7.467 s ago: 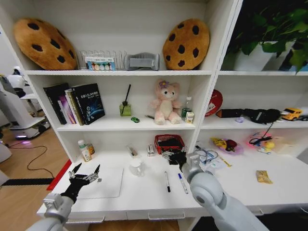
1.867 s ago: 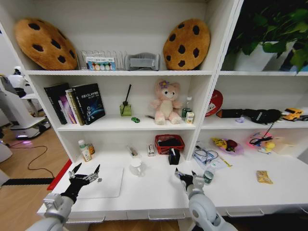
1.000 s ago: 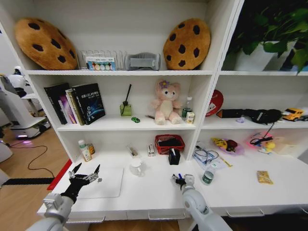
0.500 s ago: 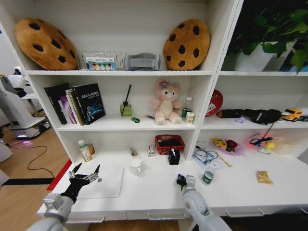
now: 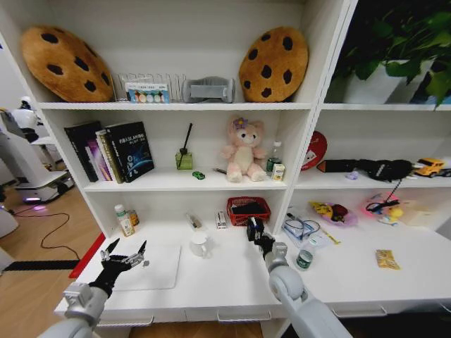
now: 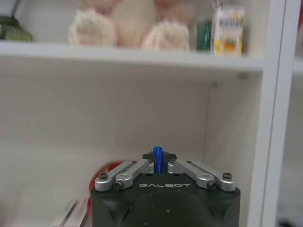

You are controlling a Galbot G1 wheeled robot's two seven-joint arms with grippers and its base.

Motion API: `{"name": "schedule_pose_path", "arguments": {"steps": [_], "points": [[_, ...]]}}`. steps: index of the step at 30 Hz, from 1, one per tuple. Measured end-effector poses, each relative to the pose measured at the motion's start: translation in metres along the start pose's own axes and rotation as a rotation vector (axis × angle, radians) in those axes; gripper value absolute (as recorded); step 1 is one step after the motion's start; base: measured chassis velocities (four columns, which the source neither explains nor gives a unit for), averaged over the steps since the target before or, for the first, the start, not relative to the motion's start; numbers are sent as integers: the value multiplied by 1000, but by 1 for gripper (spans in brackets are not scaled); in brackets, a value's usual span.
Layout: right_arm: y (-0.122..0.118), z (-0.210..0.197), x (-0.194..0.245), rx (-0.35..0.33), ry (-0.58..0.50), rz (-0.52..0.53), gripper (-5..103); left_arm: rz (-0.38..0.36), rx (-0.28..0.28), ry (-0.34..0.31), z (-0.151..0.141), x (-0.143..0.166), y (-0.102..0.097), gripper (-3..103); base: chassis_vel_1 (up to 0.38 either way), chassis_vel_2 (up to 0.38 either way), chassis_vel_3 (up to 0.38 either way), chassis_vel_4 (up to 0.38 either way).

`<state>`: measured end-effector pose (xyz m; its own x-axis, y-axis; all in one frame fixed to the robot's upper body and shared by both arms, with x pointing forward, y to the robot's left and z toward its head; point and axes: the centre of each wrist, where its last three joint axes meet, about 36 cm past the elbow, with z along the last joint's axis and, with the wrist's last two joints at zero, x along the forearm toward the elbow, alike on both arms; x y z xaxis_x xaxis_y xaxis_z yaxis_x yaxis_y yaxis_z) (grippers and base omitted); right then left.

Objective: Organize the objects on the table.

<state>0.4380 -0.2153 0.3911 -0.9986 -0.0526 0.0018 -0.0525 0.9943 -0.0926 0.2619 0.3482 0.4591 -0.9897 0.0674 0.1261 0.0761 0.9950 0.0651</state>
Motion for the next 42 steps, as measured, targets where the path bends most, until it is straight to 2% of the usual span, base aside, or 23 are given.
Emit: {"name": "schedule_pose_path", "arguments": {"steps": [2,4,7,10,15,30,35,36,37,39,42], "points": [[-4,16,-41,90,-132,13,8,0,0,0,0,0,0,100,0,0,0,0],[-4,22,-51,104,-148,17,8,0,0,0,0,0,0,100,0,0,0,0],[-2,41,-90,187,-213,24,8,0,0,0,0,0,0,100,0,0,0,0],[-2,46,-102,215,-228,20,8,0,0,0,0,0,0,100,0,0,0,0],[4,61,-104,213,-192,15,8,0,0,0,0,0,0,100,0,0,0,0],[13,104,-74,185,-98,26,8,0,0,0,0,0,0,100,0,0,0,0],[13,101,-62,193,-86,42,6,0,0,0,0,0,0,100,0,0,0,0],[13,98,-58,191,-84,43,12,0,0,0,0,0,0,100,0,0,0,0],[13,93,-53,189,-90,45,22,0,0,0,0,0,0,100,0,0,0,0],[13,89,-50,188,-96,48,22,0,0,0,0,0,0,100,0,0,0,0],[13,84,-45,184,-103,50,33,0,0,0,0,0,0,100,0,0,0,0]]}}
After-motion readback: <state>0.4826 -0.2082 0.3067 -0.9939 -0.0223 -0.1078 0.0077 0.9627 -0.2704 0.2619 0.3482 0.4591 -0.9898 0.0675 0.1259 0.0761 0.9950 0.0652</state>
